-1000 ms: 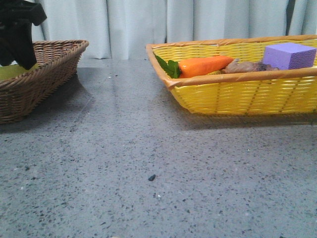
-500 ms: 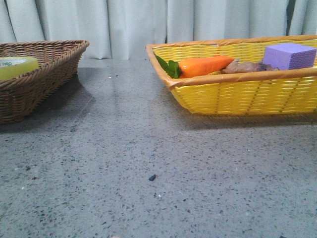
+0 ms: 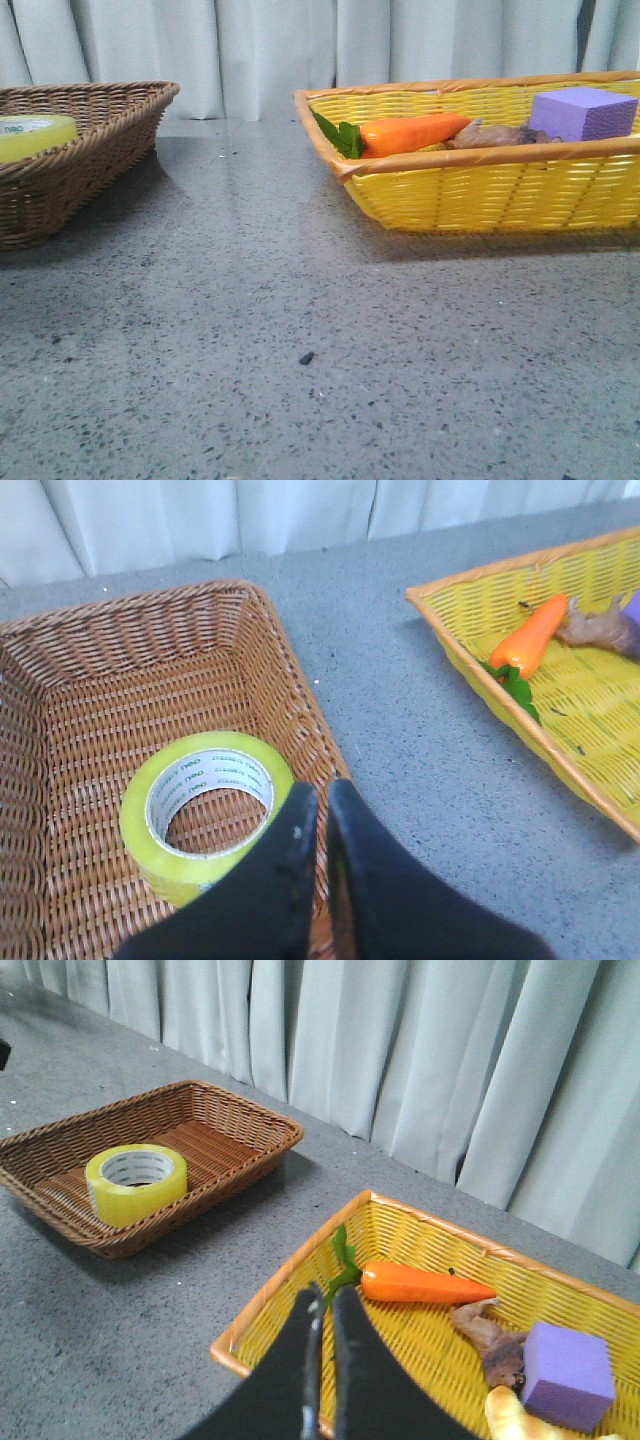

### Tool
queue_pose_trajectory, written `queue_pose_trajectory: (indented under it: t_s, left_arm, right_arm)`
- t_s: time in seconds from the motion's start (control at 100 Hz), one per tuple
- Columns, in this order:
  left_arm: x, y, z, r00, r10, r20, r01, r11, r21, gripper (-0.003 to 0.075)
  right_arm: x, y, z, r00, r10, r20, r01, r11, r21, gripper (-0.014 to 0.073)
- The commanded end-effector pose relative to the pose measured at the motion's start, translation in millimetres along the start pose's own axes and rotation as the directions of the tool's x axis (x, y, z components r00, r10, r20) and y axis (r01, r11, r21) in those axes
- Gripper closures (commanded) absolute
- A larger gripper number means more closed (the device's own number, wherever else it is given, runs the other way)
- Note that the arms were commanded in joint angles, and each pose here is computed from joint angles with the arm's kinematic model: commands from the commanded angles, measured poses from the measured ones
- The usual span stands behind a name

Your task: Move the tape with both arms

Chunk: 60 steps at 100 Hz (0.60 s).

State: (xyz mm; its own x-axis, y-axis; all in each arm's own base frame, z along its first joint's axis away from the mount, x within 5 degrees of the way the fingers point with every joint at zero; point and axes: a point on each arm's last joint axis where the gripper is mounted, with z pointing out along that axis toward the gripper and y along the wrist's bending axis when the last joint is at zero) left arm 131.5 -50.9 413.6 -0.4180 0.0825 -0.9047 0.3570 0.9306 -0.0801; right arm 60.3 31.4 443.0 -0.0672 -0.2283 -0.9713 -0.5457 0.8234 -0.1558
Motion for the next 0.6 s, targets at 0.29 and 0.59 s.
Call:
queue_pose_trajectory:
  t_s: [0.29, 0.59]
  left_arm:
    - [70, 2, -34, 0.966, -0.021, 0.259, 0.02, 1.0, 0.009, 0.0741]
    - [127, 6, -45, 0.909, -0.02, 0.416, 0.018, 1.0, 0.008, 0.0741]
  right_arm:
    - [79, 4, -24, 0.983, -0.068, 0.168, 0.064, 0.998, 0.03, 0.0669]
    - [124, 9, -19, 0.971, -0.152, 0.184, 0.142, 0.988, 0.065, 0.0669]
